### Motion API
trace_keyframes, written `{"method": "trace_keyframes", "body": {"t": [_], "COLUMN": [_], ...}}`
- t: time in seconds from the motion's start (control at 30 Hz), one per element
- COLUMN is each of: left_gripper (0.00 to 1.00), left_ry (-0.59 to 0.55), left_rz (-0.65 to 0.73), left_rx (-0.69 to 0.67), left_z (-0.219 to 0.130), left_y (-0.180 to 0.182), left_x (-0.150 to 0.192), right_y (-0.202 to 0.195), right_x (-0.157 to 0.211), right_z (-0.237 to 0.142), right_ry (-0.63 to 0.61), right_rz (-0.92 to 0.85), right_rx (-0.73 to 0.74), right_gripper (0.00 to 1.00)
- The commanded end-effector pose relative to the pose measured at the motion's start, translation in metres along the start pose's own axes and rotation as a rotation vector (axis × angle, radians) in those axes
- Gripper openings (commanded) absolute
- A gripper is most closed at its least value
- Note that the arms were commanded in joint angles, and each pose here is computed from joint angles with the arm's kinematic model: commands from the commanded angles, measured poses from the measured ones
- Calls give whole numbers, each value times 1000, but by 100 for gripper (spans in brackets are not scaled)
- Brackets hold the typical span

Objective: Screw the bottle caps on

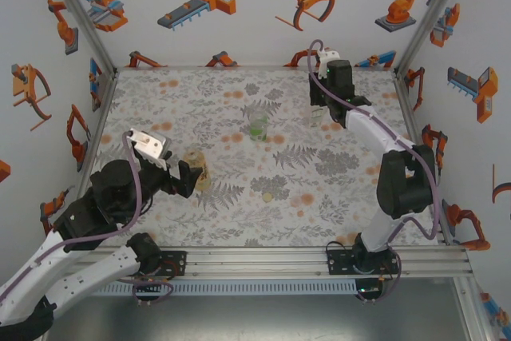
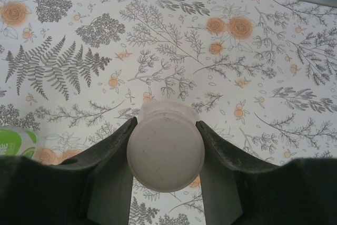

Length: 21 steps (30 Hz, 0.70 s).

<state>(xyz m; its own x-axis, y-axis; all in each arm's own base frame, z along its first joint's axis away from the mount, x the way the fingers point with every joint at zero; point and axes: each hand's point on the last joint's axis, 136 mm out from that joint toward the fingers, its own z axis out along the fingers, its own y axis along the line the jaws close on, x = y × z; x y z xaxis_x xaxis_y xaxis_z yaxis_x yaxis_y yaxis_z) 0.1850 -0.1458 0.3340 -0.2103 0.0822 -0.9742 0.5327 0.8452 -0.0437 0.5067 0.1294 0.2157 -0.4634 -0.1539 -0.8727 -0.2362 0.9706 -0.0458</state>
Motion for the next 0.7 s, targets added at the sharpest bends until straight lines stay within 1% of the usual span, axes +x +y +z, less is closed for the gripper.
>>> {"method": "trace_keyframes", "body": {"t": [0.0, 0.07, 0.2, 0.3, 0.47, 0.67], "left_gripper": [87, 87, 87, 87, 88, 88], "left_ry": [2, 1, 4, 6, 5, 1], "left_rz": [-19, -19, -18, -18, -17, -21], "left_rx": [-11, -7, -4, -1, 5, 7], "left_z": [-3, -3, -3, -3, -3, -5], "left_y": [3, 3, 2, 2, 1, 2], "left_x": [2, 2, 3, 4, 6, 7], "right_y": [-4, -3, -2, -2, -1, -1], "right_x": [-12, -10, -11, -15, -22, -36], "right_z": [1, 2, 1, 0, -2, -8], "right_ry": [-23, -16, -16, -17, -20, -32], "right_rz": [-13, -14, -13, -13, -13, -32], "right_rx": [8, 5, -2, -6, -11, -15], "right_gripper": [26, 30, 42, 48, 53, 54]}}
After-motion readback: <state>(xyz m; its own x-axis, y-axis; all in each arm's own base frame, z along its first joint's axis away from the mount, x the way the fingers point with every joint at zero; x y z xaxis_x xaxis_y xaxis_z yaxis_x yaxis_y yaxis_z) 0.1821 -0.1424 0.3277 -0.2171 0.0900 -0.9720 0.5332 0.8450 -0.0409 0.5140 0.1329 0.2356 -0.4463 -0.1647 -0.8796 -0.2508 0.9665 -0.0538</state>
